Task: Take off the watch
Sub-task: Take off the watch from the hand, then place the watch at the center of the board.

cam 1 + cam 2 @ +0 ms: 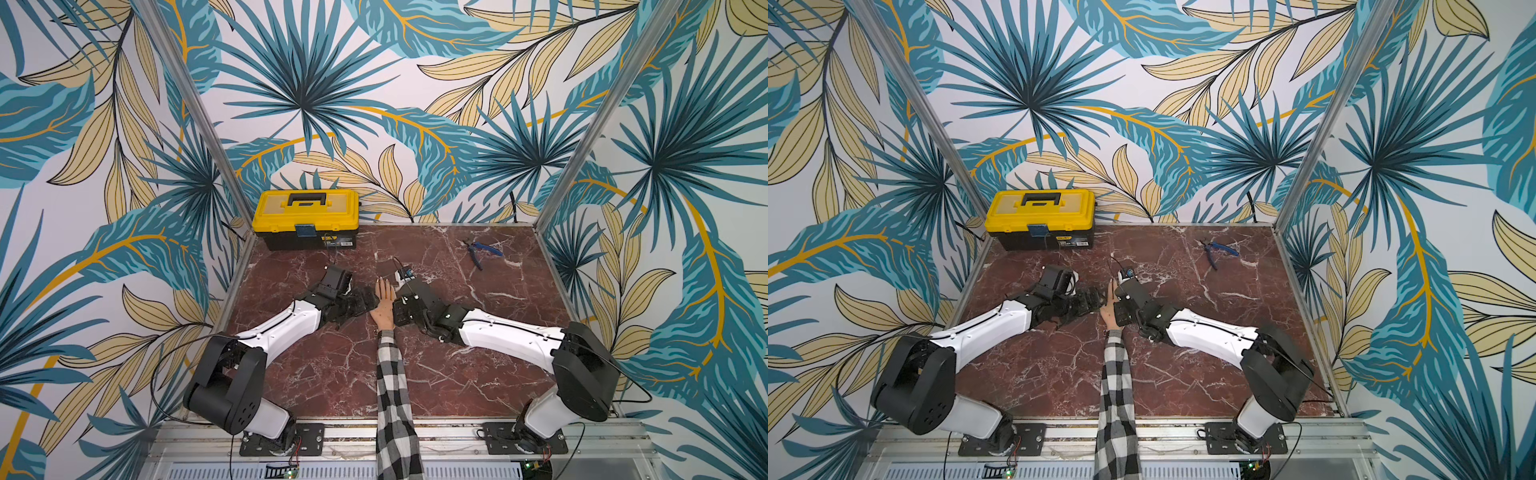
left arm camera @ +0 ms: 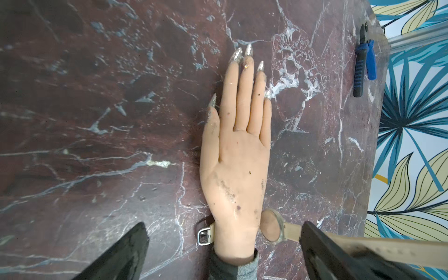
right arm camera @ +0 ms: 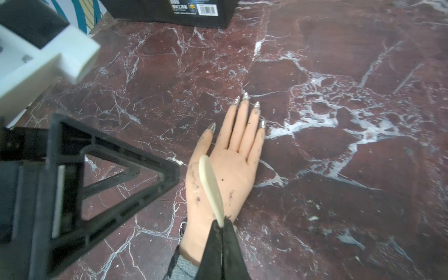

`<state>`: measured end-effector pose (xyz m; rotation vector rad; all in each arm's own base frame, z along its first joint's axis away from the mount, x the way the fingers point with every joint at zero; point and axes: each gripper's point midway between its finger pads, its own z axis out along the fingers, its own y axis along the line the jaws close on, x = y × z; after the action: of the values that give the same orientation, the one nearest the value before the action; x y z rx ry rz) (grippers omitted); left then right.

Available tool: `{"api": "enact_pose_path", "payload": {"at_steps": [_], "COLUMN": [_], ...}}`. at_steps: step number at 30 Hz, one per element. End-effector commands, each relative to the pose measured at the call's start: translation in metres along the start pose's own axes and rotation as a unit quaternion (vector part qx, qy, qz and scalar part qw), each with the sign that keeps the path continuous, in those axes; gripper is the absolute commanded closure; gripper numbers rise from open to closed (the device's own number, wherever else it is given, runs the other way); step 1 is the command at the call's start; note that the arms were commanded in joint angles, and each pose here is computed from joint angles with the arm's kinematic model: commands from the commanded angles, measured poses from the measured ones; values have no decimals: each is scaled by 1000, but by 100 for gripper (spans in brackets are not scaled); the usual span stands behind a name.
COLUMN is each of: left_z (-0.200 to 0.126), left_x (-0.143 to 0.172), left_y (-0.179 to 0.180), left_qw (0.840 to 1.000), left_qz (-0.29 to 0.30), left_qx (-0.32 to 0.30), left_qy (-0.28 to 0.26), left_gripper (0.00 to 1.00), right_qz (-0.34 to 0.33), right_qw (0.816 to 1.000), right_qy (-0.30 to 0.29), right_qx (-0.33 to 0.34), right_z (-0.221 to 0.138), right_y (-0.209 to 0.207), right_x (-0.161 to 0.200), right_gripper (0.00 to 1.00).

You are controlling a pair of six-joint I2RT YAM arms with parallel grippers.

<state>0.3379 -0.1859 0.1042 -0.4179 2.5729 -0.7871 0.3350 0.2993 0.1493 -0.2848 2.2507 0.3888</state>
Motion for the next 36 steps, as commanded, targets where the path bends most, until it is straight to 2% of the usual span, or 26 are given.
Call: {"api": "enact_pose_path", "payload": {"at_steps": [1, 7, 13, 21, 26, 30, 33, 36], "left_z": [-10, -9, -6, -3, 0, 1, 3, 3], "left_x": [-9, -7, -5, 0, 3, 5, 5, 5], "left_y": [2, 10, 18, 26, 30, 33, 33, 33], "left_qw": [1000, 1000, 1000, 1000, 1000, 1000, 1000, 1000], "left_qz": [-5, -6, -7, -2, 1, 1, 4, 6], "left_qx": [0, -3, -11, -20, -23, -25, -23, -23], "left_qy": [-22, -17, -12, -6, 0, 0, 1, 1], "left_gripper": [1, 1, 1, 1, 1, 0, 1, 0], "right_qz": [36, 90, 127, 146, 121, 99, 100, 97], "right_qw": [999, 992, 977, 932, 909, 906, 906, 910], "right_qy": [-16, -36, -27, -7, 27, 65, 108, 125], "right_qx": [30, 81, 171, 333, 399, 406, 398, 384], "right_z": [-18, -43, -76, -152, -176, -169, -145, -116], "right_y": [-22, -72, -134, -215, -236, -238, -233, -220], "right_x": [-6, -20, -13, 9, 24, 35, 49, 55], "right_gripper": [100, 100, 100, 100, 100, 100, 100, 100]}}
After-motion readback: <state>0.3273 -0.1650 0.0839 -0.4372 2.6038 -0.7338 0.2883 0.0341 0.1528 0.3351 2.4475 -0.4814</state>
